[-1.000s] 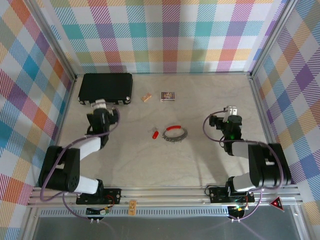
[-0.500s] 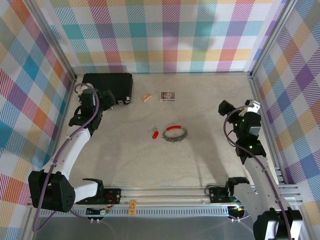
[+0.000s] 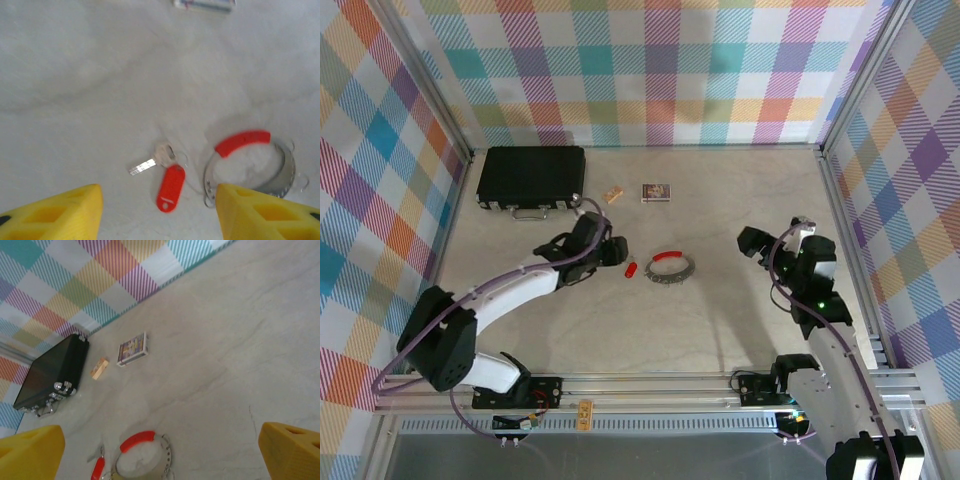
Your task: Put the keys on the keyring
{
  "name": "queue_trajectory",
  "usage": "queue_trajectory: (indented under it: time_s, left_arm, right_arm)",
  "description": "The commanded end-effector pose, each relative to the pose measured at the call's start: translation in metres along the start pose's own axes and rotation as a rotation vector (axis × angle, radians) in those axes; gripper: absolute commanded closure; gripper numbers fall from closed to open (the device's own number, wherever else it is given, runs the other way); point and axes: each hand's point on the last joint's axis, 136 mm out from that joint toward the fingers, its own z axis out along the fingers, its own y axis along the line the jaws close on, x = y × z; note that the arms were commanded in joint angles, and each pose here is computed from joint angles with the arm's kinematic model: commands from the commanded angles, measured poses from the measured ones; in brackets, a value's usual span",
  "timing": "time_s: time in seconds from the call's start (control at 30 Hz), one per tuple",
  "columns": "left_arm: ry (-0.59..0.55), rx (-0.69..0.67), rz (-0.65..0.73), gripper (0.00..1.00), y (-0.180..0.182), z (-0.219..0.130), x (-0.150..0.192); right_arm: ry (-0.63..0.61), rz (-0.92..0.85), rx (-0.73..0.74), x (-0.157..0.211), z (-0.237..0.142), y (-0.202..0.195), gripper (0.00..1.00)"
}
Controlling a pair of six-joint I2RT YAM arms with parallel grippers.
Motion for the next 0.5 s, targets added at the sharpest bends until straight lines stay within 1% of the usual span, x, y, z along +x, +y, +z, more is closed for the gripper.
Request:
queue_trajectory:
  time_s: [0.0, 0.07, 0.2, 0.3, 0.4, 0.47]
  left_arm:
    - [0.019, 0.018, 0.093, 0.44, -0.018, 0.011, 0.013]
    - [0.065, 0.015, 0.142, 0.47, -0.023, 0.021, 0.026]
    - [0.165, 0.008, 0.233, 0.58, -0.032, 0.044, 0.052]
    - [0.212, -0.023, 0.301, 0.6, -0.038, 0.059, 0.065]
    - [0.222, -0.034, 0.344, 0.6, -0.045, 0.068, 0.069]
    - [0.222, -0.038, 0.348, 0.6, -0.046, 0.072, 0.068]
  right_arm:
    - [0.037, 0.014, -0.061, 0.009, 0.003, 0.012, 0.01]
    - [0.054, 0.01, -0.064, 0.014, 0.005, 0.013, 0.01]
    - [0.084, 0.001, -0.061, 0.022, 0.012, 0.014, 0.01]
    - [0.096, -0.012, -0.063, 0.025, 0.015, 0.016, 0.01]
    - [0.099, -0.024, -0.056, 0.028, 0.016, 0.016, 0.01]
    - [0.099, -0.025, -0.051, 0.029, 0.016, 0.015, 0.01]
